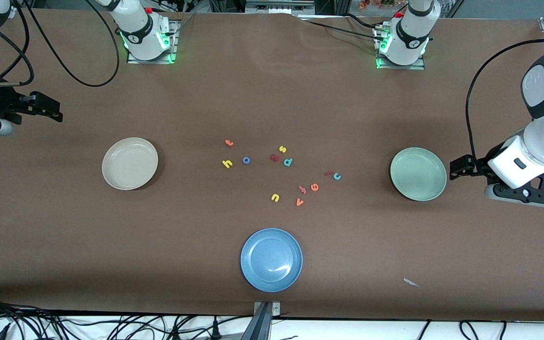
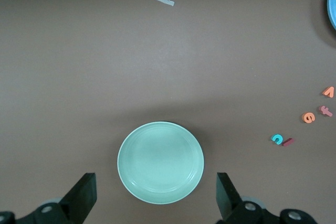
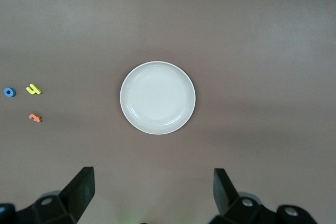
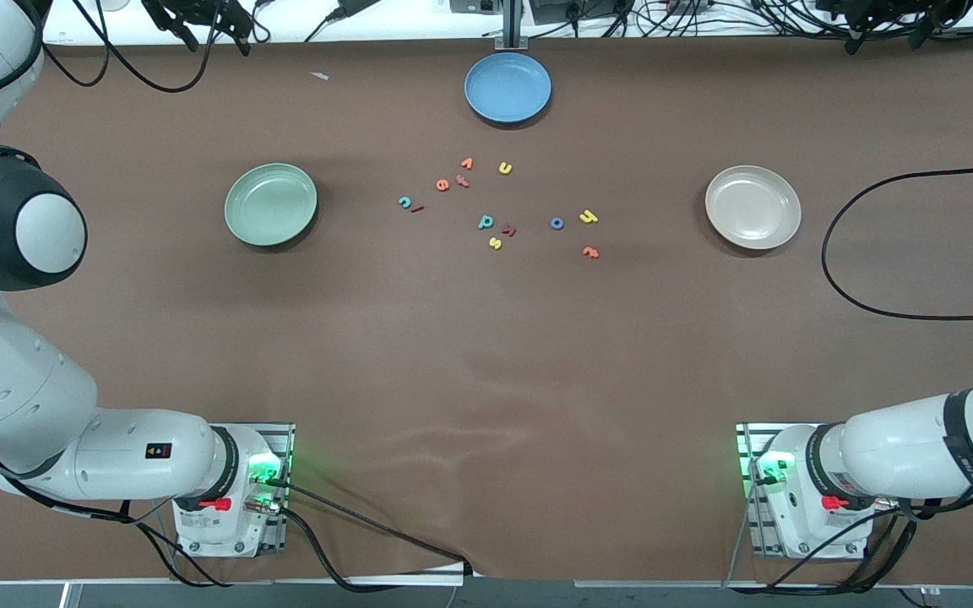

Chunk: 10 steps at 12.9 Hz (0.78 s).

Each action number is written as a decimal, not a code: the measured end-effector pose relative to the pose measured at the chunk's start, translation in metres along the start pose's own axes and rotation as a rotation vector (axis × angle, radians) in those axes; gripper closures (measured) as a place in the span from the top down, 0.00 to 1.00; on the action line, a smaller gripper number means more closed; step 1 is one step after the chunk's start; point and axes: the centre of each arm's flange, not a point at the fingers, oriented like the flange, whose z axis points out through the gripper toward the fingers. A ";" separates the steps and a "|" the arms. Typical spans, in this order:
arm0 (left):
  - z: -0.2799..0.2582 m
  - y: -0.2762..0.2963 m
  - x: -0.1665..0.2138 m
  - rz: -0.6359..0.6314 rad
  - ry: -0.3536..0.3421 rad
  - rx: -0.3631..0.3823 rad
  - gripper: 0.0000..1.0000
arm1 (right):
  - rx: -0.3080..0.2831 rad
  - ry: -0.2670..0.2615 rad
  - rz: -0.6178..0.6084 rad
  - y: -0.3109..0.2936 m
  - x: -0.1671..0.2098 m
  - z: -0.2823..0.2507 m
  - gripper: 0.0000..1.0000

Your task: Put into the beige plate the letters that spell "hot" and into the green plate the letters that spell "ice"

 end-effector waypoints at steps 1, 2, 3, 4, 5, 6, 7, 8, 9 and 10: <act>0.000 0.000 0.000 0.000 0.000 0.000 1.00 | 0.000 0.000 0.000 0.000 0.000 0.000 1.00; 0.000 0.000 0.000 0.000 -0.001 0.000 1.00 | 0.000 -0.001 0.000 0.000 0.000 0.000 1.00; 0.001 0.000 0.000 0.000 -0.001 0.000 1.00 | 0.000 -0.001 0.000 0.000 0.000 0.000 1.00; 0.001 0.000 0.000 0.000 -0.001 0.000 1.00 | 0.000 -0.002 0.002 0.001 0.000 0.001 1.00; 0.001 0.000 0.000 0.000 -0.001 0.000 1.00 | 0.000 -0.003 0.006 0.003 0.000 0.001 1.00; 0.001 0.000 0.000 0.000 -0.001 0.000 1.00 | 0.001 -0.004 0.012 0.006 0.000 0.001 1.00; 0.001 0.000 0.000 0.000 -0.002 0.000 1.00 | 0.001 -0.004 0.015 0.008 0.000 0.002 1.00; 0.001 0.000 0.000 0.000 -0.002 0.000 1.00 | 0.001 -0.004 0.015 0.008 0.000 0.002 1.00; 0.001 0.000 0.000 0.000 -0.002 0.000 1.00 | 0.001 -0.004 0.015 0.008 0.000 0.002 1.00; 0.001 0.000 0.000 0.000 -0.002 0.000 1.00 | 0.001 -0.004 0.015 0.008 0.000 0.002 1.00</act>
